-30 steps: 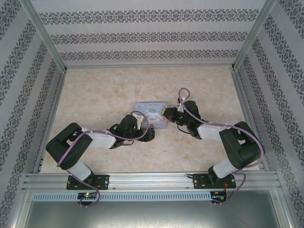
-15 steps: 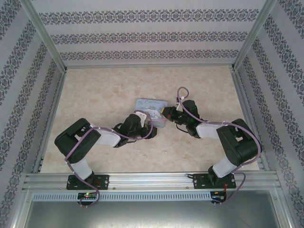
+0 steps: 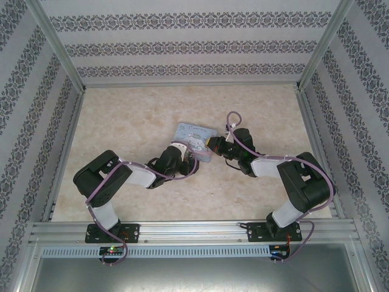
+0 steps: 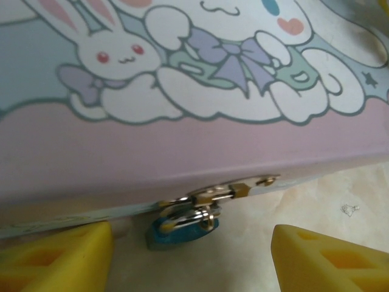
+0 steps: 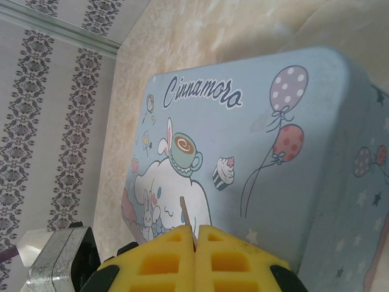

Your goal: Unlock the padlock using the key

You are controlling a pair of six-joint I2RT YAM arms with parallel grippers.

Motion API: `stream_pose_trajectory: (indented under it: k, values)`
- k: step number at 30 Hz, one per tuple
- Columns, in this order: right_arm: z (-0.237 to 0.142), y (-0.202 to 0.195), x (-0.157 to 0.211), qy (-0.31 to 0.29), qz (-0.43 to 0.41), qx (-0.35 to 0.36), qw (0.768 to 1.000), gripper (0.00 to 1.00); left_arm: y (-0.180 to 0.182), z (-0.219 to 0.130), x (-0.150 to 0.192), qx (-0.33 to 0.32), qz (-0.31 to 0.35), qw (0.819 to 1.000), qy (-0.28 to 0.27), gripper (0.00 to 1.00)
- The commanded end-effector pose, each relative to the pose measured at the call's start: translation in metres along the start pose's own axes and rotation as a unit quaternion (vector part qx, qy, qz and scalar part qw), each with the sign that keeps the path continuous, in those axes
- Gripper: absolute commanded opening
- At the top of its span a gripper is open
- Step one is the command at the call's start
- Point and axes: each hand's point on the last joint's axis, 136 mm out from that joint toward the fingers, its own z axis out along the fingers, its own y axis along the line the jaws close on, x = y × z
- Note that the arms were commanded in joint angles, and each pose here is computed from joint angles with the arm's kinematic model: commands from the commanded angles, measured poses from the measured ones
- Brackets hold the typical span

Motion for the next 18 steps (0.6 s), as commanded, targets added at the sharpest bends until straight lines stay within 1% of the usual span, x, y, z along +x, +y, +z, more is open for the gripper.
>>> stream_pose_trajectory:
  k: [1,5,9,13,18]
  values:
    - [0.002,-0.016,0.005,0.009,0.008,0.021,1.0,0.0,-0.008,0.009,0.012,0.029,0.001,0.999,0.028,0.7]
    - [0.002,-0.016,0.006,0.01,0.008,0.021,1.0,0.0,-0.033,0.006,0.002,0.089,-0.023,0.995,0.028,0.7]
    - [0.003,-0.016,0.005,0.011,0.007,0.021,1.0,0.0,-0.046,0.003,-0.006,0.125,-0.052,0.991,0.018,0.7]
    - [0.003,-0.017,0.005,0.011,0.008,0.021,1.0,0.0,-0.053,0.002,-0.011,0.144,-0.075,0.987,0.01,0.7]
    - [0.003,-0.016,0.006,0.011,0.006,0.02,1.0,0.0,-0.046,0.008,-0.008,0.14,-0.109,0.984,0.006,0.7]
